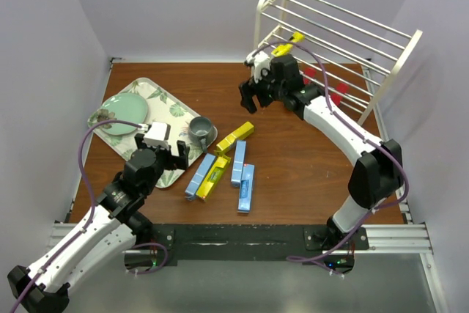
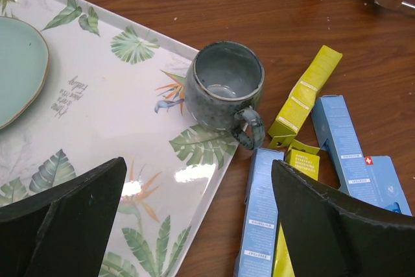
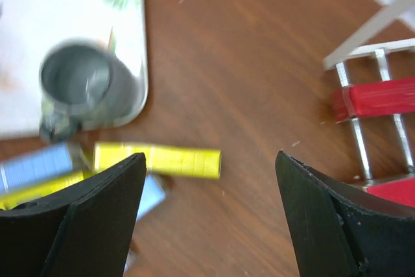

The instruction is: Place and organize the toothpastes onto the shelf

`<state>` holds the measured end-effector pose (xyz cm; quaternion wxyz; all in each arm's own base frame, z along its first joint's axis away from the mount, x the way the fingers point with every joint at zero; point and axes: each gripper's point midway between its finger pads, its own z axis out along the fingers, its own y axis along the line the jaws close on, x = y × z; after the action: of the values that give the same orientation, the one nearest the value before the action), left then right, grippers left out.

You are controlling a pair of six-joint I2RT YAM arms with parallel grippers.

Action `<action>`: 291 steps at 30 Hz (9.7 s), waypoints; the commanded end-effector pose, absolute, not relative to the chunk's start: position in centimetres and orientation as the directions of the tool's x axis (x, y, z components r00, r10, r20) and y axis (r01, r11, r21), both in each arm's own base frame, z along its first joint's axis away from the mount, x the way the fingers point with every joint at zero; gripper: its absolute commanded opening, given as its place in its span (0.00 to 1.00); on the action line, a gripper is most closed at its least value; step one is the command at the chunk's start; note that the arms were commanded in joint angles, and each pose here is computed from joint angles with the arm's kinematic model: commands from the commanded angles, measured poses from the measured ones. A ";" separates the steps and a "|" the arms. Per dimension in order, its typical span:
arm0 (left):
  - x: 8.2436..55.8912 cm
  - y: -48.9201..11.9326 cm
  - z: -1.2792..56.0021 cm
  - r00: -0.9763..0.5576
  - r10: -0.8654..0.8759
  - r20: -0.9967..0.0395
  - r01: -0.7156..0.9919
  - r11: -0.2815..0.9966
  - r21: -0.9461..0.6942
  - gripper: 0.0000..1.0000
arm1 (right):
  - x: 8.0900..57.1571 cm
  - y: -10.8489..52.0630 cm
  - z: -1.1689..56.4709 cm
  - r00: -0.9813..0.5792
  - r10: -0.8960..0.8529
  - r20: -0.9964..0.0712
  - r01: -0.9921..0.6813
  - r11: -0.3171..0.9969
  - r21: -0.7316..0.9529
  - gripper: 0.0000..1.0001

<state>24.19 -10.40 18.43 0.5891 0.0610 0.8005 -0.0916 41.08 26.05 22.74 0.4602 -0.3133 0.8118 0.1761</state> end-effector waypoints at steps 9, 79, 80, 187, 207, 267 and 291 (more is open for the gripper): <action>24.7 -11.2 20.5 -0.252 -0.031 -0.967 0.235 0.968 -0.092 1.00 | 36.1 25.2 13.2 -0.174 -0.784 -0.596 -0.976 0.218 -0.002 0.87; 24.7 -12.3 20.2 -0.261 -0.023 -0.965 0.287 0.953 -0.100 0.97 | 32.5 19.9 10.6 -0.356 -0.815 -0.457 -0.900 0.430 -0.065 0.07; 24.7 -12.3 20.2 -0.261 -0.023 -0.965 0.286 0.953 -0.101 0.97 | 32.2 20.0 11.0 -0.422 -0.770 -0.478 -0.866 0.499 -0.039 0.06; 24.0 -12.5 21.7 -0.227 -0.053 -0.972 0.318 0.940 -0.125 0.97 | 48.9 5.7 25.7 -0.210 0.346 -0.914 0.642 0.754 0.138 0.38; 24.0 -12.6 21.7 -0.230 -0.052 -0.972 0.324 0.938 -0.126 0.97 | 48.1 6.8 25.4 -0.268 0.347 -0.899 0.569 0.810 0.144 0.65; 24.6 -24.7 6.6 -0.751 0.327 -0.574 0.436 0.898 -0.059 0.61 | 29.3 11.8 22.3 -0.427 0.006 -0.904 -0.276 0.951 0.137 0.98; 27.9 -24.9 4.0 -0.781 0.342 -0.523 0.349 0.933 0.089 0.70 | 30.4 12.0 21.5 -0.441 -0.055 -0.896 -0.299 0.950 0.089 0.98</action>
<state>26.61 -23.71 3.29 0.2567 0.1919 0.9472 -0.0008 29.58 11.58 19.33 0.4943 -0.0969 0.8565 0.1126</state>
